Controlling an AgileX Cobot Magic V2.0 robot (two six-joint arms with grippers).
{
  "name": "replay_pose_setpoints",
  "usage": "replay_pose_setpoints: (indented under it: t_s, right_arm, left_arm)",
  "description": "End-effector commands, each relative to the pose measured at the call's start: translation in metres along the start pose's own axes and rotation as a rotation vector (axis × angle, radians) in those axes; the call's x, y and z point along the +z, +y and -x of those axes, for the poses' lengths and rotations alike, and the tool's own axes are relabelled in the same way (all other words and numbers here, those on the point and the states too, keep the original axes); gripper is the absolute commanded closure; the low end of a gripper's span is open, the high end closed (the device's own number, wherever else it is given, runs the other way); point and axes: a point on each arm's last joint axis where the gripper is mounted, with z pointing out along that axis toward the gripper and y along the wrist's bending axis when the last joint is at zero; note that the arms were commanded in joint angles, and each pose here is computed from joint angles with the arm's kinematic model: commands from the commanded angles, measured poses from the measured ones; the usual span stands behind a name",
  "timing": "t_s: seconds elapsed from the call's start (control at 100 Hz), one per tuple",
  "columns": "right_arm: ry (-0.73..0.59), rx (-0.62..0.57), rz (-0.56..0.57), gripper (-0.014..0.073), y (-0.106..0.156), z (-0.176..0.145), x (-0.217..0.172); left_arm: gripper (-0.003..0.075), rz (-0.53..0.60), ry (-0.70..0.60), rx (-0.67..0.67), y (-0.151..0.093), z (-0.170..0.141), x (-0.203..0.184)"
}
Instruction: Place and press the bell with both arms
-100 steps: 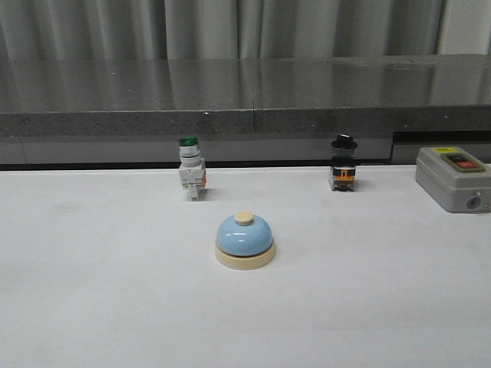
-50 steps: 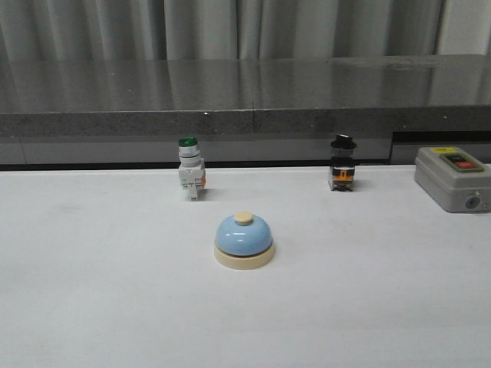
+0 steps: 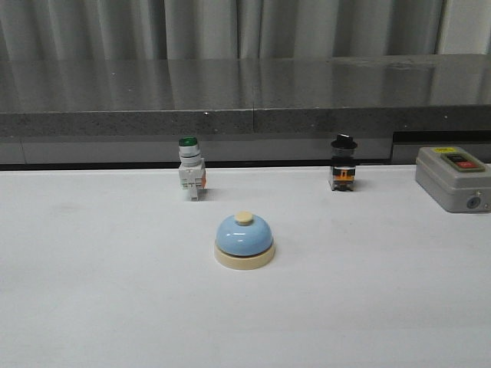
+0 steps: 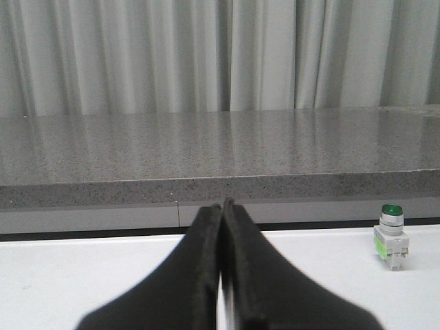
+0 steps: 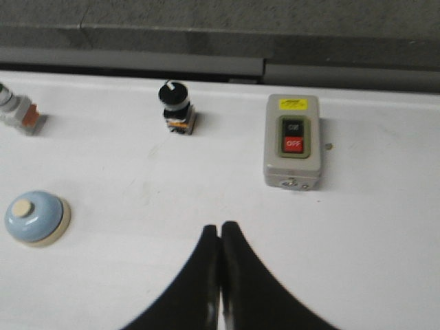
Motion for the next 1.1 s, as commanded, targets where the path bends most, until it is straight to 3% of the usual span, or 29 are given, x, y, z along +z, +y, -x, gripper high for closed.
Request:
replay_pose_setpoints:
  t_s: [0.0, 0.22, 0.5, 0.71, 1.09]
  right_arm:
    - [-0.055, -0.058, 0.053, 0.0655, 0.011, 0.018, 0.008]
    - [0.105, -0.157, 0.194, 0.0655, 0.055, 0.037, 0.059]
    - [0.274, -0.249, 0.289, 0.0655, 0.11, 0.051, 0.13]
    - [0.343, -0.308, 0.342, 0.0655, 0.146, 0.045, 0.161]
    - [0.419, -0.375, 0.391, 0.0655, 0.187, 0.021, 0.196]
  left_arm:
    - [0.0741, -0.008, -0.065, -0.018, 0.0, -0.005, -0.002]
    - [0.0741, -0.008, -0.065, -0.018, 0.0, -0.005, -0.002]
    - [0.0741, -0.008, -0.065, -0.018, 0.0, -0.005, -0.002]
    - [0.0741, -0.008, -0.065, -0.018, 0.0, -0.005, -0.002]
    - [0.0741, -0.008, -0.065, -0.018, 0.0, -0.005, -0.002]
